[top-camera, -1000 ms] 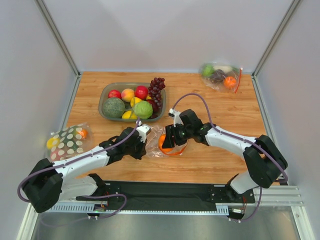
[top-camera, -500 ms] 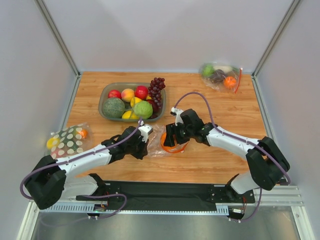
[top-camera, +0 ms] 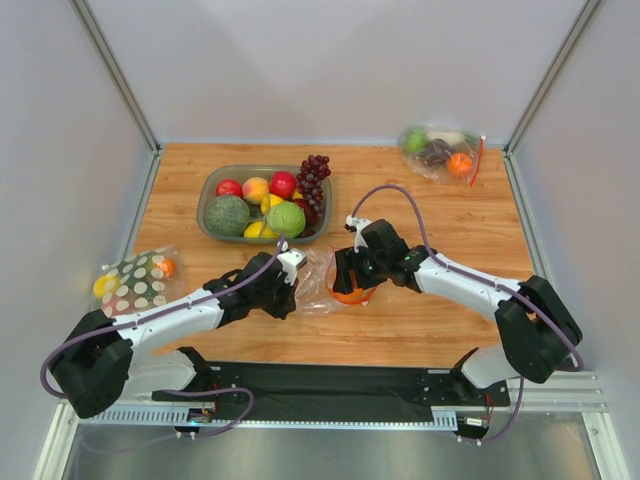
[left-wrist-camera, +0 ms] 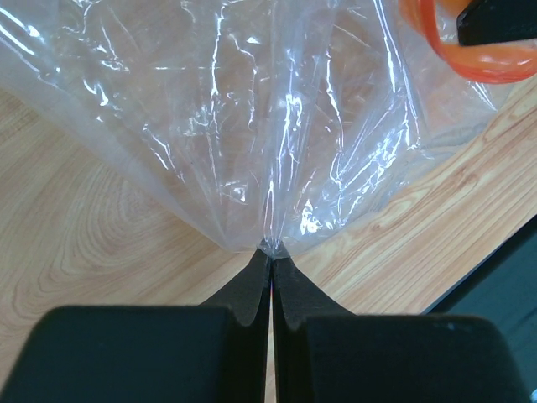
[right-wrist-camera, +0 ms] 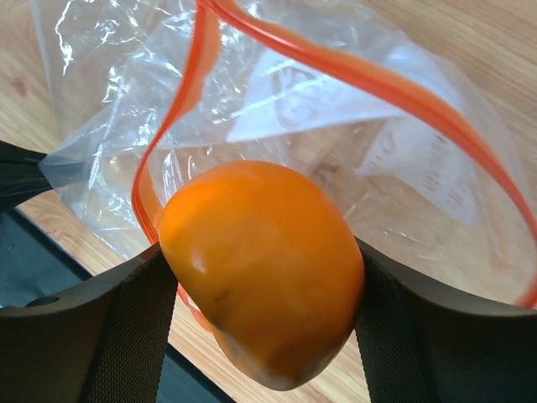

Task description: Open the zip-top bag and remove the fake food

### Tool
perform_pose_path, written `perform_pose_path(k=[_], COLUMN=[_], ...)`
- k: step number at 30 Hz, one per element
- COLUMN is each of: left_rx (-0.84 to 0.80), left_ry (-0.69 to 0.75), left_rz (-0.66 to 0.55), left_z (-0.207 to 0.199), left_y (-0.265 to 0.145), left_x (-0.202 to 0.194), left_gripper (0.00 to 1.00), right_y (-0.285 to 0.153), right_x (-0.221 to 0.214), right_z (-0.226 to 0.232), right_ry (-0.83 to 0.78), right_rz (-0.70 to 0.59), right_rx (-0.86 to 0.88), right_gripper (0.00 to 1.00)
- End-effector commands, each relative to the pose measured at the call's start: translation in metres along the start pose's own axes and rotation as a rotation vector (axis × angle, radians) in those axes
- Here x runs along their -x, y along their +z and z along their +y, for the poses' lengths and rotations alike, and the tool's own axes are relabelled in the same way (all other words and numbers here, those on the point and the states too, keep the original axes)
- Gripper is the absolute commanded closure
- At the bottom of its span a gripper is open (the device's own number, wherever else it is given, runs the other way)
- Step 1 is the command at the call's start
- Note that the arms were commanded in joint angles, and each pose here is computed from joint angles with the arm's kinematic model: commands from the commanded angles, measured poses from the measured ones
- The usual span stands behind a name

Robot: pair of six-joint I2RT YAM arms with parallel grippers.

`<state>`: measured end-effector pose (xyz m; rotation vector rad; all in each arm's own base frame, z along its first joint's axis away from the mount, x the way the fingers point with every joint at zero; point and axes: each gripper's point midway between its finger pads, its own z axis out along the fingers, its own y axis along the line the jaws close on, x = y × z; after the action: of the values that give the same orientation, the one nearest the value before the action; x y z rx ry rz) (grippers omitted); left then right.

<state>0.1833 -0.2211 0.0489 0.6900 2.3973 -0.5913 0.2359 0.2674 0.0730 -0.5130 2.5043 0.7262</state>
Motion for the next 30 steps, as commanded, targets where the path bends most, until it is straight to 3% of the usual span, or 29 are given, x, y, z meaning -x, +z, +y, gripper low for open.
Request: perform_pose_path(k=[1,13,20,24,26,28,30], left_rx=[-0.033,0.031,0.043,0.012,-0.011,-0.038,-0.059], left_ry=[0.023,0.029,0.032,0.057,0.071,0.086,0.095], left_rz=[-0.042,-0.028,-0.03,-0.059,-0.099,-0.149,-0.199], left_z=[-0.01,0.002,0.003,-0.003,-0.008,-0.015,-0.02], left_y=[-0.001,-0.007,-0.009,-0.013,-0.019,-0.029,-0.039], left_x=[0.019,0.013,0.016,0.024,0.033,0.042,0.051], left_gripper=[1.0,1.0,1.0,0.99,0.86,0.67,0.57], right_y=[-0.017,-0.072,-0.099,-0.119,-0.129,-0.137,-0.14], right_x=[0.019,0.027,0.03,0.043,0.051,0.061,0.067], right_z=[-0.006,0.001,0.036,0.037,0.037,0.035,0.033], right_ry=[-0.034,-0.067,-0.072,-0.069,-0.071,-0.071,-0.079], right_rz=[-0.074,-0.134,-0.145,-0.201,-0.232,-0.262,-0.275], right_rx=[-0.069,-0.094,0.107,0.129,0.14,0.14,0.133], right_gripper=[0.28,0.25,0.25,0.25,0.25,0.25,0.25])
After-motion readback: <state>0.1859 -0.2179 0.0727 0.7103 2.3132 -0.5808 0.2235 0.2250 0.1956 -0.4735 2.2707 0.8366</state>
